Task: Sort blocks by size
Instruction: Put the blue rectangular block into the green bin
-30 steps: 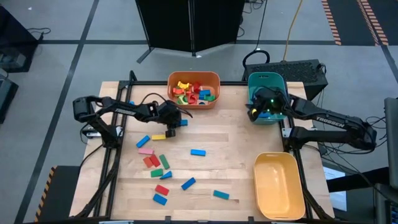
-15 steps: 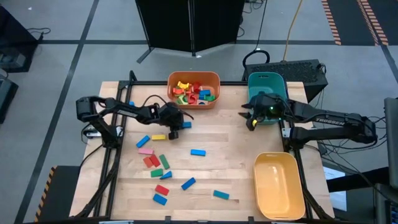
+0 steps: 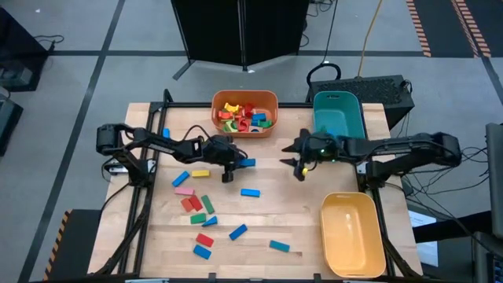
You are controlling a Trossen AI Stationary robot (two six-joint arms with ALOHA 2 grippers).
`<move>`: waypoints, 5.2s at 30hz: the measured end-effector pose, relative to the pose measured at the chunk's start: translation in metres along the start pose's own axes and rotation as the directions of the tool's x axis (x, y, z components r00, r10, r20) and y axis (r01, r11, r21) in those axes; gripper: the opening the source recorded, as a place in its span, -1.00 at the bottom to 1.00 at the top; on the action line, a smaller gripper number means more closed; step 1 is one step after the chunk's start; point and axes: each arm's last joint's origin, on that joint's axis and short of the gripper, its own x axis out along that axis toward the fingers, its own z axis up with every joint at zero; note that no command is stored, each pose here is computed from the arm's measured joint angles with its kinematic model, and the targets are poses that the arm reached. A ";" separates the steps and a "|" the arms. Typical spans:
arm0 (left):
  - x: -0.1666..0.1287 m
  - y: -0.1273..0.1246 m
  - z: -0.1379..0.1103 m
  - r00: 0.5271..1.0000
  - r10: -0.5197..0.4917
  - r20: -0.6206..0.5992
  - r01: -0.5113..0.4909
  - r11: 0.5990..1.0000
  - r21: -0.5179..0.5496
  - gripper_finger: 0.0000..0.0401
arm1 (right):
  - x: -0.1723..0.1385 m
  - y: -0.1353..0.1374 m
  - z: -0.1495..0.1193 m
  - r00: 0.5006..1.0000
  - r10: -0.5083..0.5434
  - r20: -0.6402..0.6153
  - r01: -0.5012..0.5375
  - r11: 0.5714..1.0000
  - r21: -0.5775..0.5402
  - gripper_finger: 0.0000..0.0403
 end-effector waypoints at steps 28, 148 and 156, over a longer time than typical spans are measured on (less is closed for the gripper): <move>-0.001 -0.016 0.023 0.975 -0.078 0.206 0.079 0.997 0.002 -0.42 | 0.077 0.023 -0.022 0.993 0.078 0.094 -0.066 0.990 -0.123 0.39; -0.071 0.000 0.001 0.873 0.430 -0.230 -0.465 0.877 -0.125 0.22 | -0.100 -0.054 -0.039 0.629 -0.708 -0.322 0.773 0.614 0.159 -0.33; -0.072 -0.001 -0.006 0.855 0.417 -0.308 -0.473 0.870 -0.136 0.22 | -0.089 -0.062 -0.041 0.599 -0.704 -0.381 0.788 0.603 0.125 -0.22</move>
